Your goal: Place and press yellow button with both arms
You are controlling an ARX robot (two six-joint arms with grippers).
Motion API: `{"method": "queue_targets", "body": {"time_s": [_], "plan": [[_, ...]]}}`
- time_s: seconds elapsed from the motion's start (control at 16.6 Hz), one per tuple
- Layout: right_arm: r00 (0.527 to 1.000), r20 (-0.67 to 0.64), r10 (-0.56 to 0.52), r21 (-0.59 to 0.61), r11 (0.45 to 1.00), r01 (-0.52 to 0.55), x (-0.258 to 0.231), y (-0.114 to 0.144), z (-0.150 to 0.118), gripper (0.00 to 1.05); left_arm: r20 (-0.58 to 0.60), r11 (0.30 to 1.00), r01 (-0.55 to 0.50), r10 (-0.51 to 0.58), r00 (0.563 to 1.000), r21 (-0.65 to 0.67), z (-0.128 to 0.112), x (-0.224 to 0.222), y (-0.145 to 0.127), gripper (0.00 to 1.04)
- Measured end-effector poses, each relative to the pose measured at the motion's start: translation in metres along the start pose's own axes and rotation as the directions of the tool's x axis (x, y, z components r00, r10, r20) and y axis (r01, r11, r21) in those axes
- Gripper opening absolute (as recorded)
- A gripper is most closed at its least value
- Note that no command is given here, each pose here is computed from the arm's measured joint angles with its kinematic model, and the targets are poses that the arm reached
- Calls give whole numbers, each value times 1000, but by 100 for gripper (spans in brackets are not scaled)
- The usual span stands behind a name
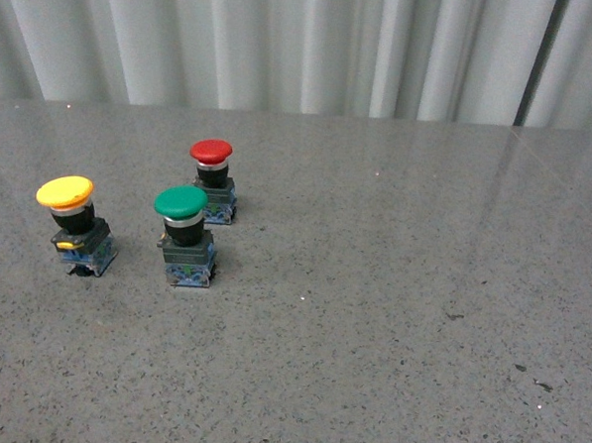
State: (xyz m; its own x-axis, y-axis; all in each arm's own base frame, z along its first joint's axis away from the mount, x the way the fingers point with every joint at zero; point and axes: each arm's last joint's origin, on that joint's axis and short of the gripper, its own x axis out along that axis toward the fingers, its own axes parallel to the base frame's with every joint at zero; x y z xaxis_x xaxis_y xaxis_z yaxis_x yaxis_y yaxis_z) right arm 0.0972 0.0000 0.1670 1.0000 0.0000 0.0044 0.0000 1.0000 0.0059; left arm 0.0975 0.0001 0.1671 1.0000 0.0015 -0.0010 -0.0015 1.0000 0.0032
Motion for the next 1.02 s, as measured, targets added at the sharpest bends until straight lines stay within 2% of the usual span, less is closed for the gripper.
{"method": "queue_targets", "body": {"time_s": [0.9,0.96,1.02], "plan": [[1000,0,0,0,1000,0,0,0,0,98,0,1000,0,0,1000,0,0,0,0,98],[1000,0,0,0,1000,0,0,0,0,98,-34,1000,-17,16,999,-10,-2,0,0,98],[1000,0,-1,0,1000,1,0,0,0,98,-91,979,-181,173,981,-89,23,11,-1,98]]}}
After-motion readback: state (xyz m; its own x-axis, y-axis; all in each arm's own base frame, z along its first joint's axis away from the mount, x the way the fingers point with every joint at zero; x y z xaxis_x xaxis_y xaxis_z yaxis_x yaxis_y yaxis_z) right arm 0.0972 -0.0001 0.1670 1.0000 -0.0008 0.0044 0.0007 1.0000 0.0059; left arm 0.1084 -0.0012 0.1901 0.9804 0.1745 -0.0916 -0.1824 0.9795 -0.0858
